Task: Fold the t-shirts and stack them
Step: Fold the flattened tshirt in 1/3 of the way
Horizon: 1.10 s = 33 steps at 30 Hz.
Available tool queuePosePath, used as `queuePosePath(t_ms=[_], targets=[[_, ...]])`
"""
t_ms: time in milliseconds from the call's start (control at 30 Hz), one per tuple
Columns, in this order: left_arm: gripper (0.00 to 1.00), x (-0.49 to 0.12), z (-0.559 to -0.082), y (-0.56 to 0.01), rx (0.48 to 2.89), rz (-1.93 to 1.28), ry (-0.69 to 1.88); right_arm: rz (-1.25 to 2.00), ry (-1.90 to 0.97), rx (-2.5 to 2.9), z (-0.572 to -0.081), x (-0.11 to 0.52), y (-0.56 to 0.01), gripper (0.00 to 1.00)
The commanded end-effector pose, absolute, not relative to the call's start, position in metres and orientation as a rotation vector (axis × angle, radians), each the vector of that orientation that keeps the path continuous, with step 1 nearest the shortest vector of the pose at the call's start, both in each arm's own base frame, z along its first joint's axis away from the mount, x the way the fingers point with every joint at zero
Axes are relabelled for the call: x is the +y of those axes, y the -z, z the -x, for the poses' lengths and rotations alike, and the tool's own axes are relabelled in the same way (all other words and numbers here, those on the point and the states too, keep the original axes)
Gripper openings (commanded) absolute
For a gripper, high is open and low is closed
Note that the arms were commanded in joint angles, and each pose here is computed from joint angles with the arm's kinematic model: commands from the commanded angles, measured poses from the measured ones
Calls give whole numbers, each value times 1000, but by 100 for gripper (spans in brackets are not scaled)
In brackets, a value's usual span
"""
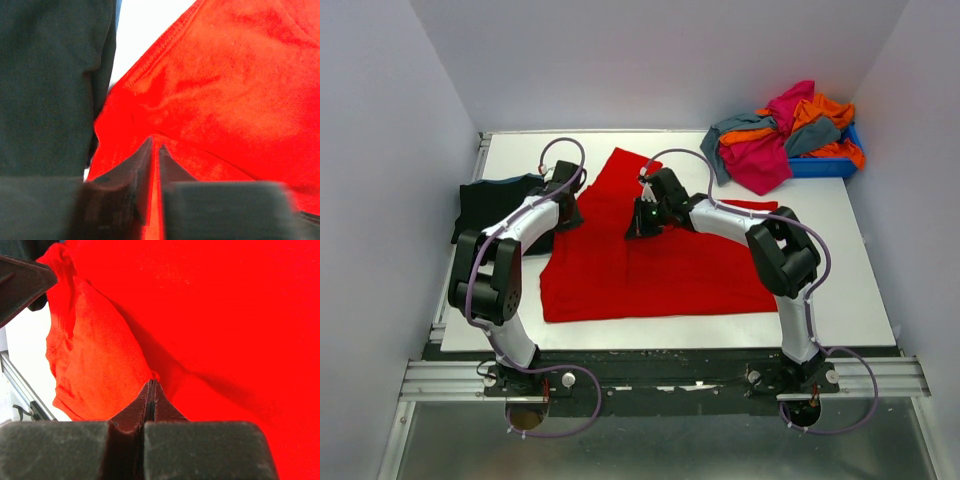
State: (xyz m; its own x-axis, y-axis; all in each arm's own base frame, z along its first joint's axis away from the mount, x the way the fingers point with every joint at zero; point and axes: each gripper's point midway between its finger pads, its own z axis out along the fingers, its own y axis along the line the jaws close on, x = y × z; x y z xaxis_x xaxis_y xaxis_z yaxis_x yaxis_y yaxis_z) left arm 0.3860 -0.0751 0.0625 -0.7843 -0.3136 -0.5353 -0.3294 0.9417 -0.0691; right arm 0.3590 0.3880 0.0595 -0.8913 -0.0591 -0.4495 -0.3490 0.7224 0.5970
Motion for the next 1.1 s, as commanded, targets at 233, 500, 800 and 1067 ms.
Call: queuePosePath(t_ms=[233,500,800,1067], targets=[[47,-75,-388,-36,2531,515,-13,316,-1035,2471,-364,391,-77,1],[46,-77,-389,-22,2527,551,19,315,-1032,2473,-365,391,-75,1],[15,-73,-390,-40,2472,560,24,319,-1040,2476,-365,392,-74,1],[0,-72,-386,-51,2463,546,34,318,-1036,2481,-364,392,-72,1]])
